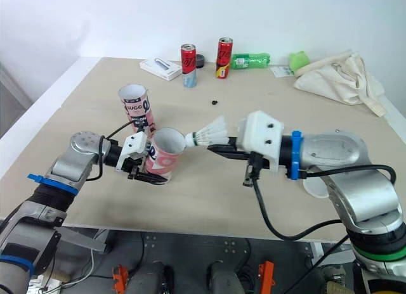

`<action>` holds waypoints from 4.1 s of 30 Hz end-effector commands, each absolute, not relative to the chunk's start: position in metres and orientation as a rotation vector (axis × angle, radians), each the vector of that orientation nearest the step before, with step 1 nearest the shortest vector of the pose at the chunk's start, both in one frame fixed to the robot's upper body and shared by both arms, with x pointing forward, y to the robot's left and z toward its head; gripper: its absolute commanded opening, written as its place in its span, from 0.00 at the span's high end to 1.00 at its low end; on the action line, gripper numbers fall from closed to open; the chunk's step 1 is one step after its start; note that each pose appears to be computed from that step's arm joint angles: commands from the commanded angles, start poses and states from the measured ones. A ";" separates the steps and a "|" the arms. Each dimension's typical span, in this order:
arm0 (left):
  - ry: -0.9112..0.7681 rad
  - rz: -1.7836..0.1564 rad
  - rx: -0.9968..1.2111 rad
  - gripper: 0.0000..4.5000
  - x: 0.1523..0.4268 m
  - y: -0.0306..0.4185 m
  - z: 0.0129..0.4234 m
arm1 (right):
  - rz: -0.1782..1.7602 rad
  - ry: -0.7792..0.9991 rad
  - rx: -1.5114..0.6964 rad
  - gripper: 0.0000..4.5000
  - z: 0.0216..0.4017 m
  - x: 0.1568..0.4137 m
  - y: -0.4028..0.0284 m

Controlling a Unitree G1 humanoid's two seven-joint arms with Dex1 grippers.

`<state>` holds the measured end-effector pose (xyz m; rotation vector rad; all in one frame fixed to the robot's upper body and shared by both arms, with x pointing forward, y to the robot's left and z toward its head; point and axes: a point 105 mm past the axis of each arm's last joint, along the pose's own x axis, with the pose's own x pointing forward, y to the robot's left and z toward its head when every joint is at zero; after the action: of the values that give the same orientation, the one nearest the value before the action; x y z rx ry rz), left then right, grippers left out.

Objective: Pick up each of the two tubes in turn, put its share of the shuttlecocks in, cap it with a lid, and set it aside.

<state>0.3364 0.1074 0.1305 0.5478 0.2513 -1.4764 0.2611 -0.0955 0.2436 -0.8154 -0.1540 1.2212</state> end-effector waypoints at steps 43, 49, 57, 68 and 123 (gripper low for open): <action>0.278 -1.557 0.554 0.38 0.332 0.097 0.123 | 0.655 0.126 -0.271 0.24 0.187 0.257 -0.227; 0.273 -1.575 0.561 0.38 0.334 0.092 0.124 | 0.517 0.208 -0.199 0.24 0.153 0.260 -0.260; 0.256 -1.579 0.565 0.38 0.336 0.088 0.127 | 0.477 0.225 -0.173 0.24 0.134 0.288 -0.265; 0.260 -1.568 0.557 0.38 0.334 0.091 0.126 | 0.490 0.234 -0.173 0.24 0.124 0.319 -0.263; 0.269 -1.601 0.556 0.38 0.333 0.086 0.131 | 1.284 -0.209 -1.112 0.85 0.251 0.283 -0.061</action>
<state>0.3330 0.0903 0.1324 0.5395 0.2575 -1.5929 0.2814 -0.0617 0.2417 -1.0842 -0.1804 1.3029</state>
